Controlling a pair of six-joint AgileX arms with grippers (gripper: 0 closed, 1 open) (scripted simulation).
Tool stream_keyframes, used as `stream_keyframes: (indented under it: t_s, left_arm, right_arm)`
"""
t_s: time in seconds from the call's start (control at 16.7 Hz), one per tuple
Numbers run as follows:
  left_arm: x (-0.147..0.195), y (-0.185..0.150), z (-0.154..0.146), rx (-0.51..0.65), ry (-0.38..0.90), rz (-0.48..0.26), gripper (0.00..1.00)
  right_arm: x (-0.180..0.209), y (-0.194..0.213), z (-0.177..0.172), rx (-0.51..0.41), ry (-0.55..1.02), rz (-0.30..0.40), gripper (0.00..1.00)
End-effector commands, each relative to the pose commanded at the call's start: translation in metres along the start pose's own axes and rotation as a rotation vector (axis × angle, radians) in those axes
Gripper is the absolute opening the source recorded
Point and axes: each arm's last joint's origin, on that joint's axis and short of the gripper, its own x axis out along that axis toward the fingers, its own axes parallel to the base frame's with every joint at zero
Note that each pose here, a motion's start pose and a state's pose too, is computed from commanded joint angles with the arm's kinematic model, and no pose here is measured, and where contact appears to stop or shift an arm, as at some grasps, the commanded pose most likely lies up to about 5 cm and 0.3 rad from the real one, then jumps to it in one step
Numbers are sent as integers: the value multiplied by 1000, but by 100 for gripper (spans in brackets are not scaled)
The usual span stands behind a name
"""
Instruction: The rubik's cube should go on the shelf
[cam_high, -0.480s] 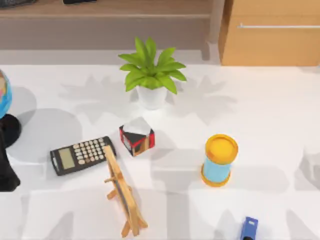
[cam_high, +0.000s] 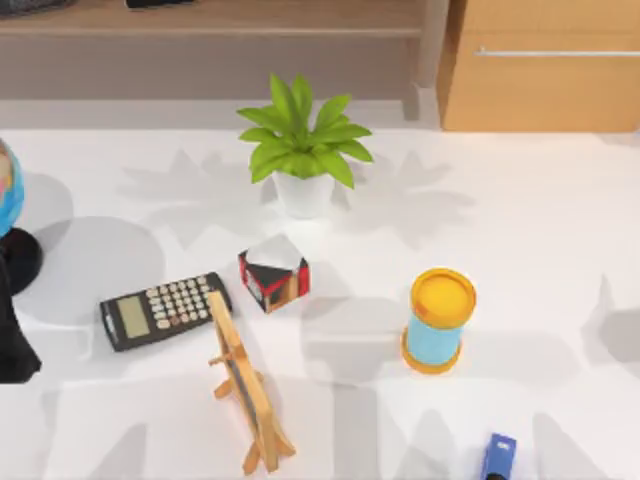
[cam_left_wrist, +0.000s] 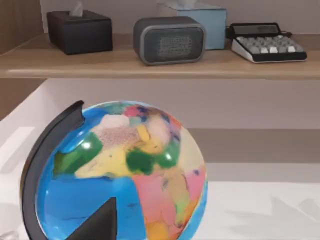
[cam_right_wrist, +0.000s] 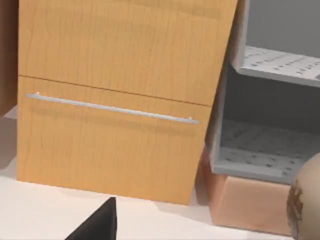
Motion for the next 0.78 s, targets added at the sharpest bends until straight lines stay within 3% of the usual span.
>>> stream_keyframes:
  t_s: [0.24,0.48,0.78]
  left_arm:
    - [0,0,0,0,0,0,100]
    - [0,0,0,0,0,0,100]
    - [0,0,0,0,0,0,100]
  right_arm:
    - [30,-3,31,-236,-5,0,100]
    - [85,-1,55,-516,-12,-2,100]
    - [175,17,44,-869,-10,-2,100]
